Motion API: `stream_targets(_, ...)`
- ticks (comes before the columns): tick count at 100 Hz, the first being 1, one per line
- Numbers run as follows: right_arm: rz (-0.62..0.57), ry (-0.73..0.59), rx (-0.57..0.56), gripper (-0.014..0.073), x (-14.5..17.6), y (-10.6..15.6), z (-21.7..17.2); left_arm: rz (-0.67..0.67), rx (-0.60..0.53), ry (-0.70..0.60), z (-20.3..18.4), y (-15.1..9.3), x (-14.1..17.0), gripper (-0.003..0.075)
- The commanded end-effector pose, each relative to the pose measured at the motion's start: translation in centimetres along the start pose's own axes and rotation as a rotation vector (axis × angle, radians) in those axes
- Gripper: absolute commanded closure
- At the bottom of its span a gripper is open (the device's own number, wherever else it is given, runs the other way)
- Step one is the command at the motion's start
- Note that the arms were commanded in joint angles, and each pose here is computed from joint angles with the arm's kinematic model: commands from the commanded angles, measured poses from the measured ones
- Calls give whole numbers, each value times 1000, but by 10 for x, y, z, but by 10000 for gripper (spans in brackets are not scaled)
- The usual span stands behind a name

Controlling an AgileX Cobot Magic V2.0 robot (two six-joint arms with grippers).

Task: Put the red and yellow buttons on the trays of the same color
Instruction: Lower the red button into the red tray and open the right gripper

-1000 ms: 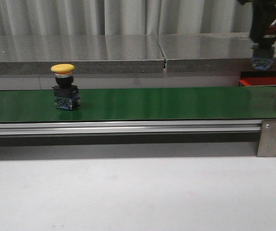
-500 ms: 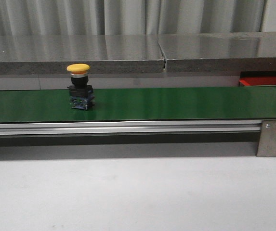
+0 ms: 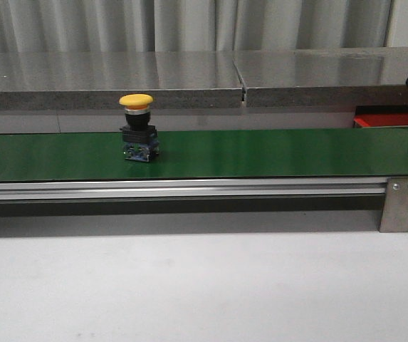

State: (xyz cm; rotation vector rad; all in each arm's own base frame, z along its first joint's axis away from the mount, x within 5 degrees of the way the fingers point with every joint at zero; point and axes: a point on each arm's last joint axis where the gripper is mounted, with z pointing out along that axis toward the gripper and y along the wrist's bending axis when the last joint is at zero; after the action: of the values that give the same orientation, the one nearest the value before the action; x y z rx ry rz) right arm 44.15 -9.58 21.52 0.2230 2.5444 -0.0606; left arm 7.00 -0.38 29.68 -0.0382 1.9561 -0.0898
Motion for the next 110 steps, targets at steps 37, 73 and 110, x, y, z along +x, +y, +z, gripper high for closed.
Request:
stream_targets(37,9,-94,25,200,-17,-14,-21,-8,15,-94,-4,-2,-14,739)
stream_targets(73,6,-213,31,-59,-39,-13,-59,-8,15,-94,-4,-2,-14,739)
stream_targets(110,-196,-353,-27,-59,-41,33,-165,-8,15,-94,-4,-2,-14,739)
